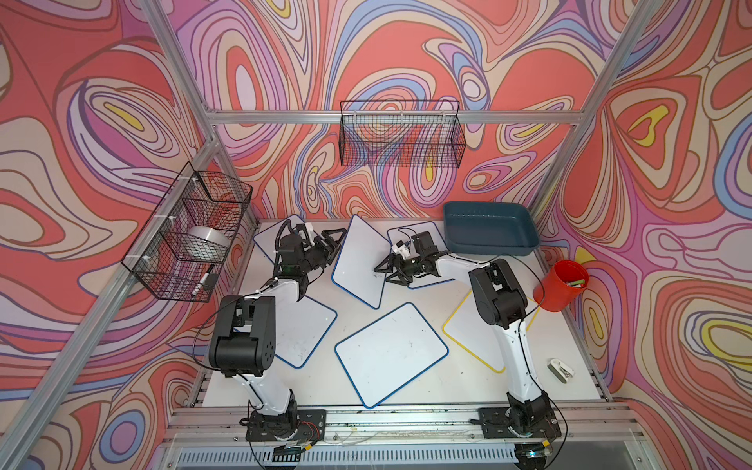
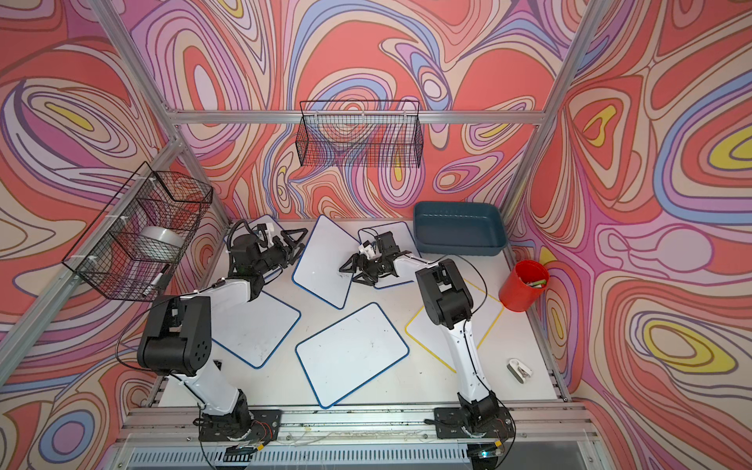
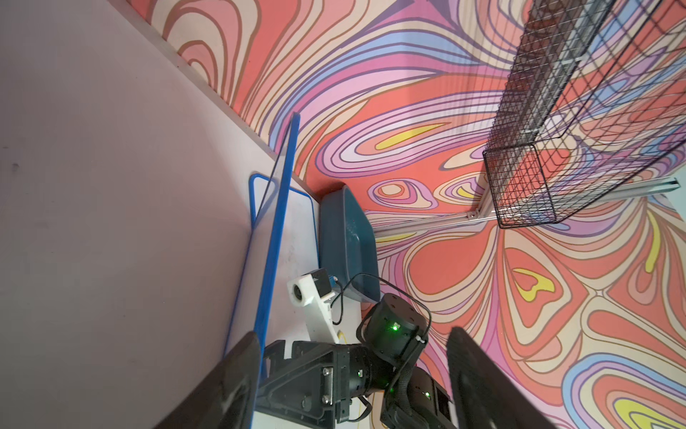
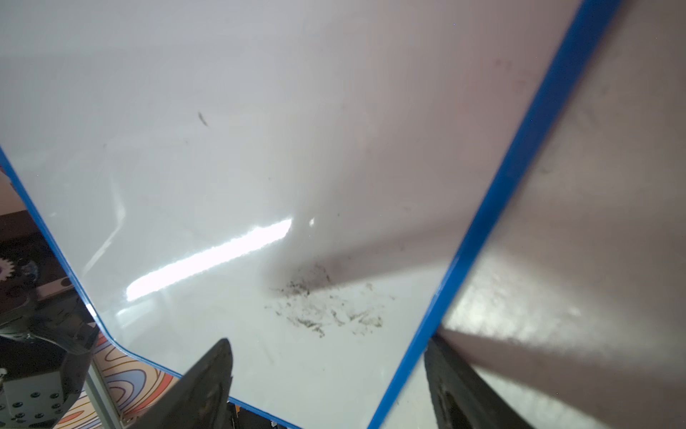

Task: Put the whiteboard into the storage box
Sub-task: Pick up the whiteboard at the center of the board.

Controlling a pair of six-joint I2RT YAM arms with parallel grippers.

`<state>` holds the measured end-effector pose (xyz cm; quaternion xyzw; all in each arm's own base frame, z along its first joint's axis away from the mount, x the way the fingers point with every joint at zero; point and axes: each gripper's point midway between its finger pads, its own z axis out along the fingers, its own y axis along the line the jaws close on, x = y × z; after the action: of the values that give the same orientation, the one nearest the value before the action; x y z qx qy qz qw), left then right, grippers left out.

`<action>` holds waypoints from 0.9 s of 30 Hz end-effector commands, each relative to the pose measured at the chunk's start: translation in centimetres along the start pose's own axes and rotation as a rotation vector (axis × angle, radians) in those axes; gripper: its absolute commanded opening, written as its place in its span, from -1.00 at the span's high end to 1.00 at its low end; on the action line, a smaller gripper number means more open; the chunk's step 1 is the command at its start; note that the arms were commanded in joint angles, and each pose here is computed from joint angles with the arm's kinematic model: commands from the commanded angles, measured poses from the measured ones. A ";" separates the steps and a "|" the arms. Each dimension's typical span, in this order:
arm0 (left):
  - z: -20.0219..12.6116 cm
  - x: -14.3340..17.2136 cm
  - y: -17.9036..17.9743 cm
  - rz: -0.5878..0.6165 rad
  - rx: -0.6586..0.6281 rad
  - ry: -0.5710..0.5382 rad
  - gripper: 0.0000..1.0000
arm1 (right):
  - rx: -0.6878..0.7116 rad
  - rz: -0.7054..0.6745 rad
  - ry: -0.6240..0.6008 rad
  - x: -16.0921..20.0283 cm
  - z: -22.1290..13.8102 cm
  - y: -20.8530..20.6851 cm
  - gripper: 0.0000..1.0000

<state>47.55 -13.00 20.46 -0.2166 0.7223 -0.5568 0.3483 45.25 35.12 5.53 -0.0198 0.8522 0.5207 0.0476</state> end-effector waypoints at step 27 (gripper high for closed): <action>0.8 11.0 5.2 -0.315 -0.093 0.308 -0.40 | -0.048 0.053 0.159 4.9 5.5 -1.3 -0.66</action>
<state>43.55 -17.54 17.26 -0.2325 0.7129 -0.6145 0.2452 43.48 38.29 5.63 -0.0504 0.8191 0.5714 0.0046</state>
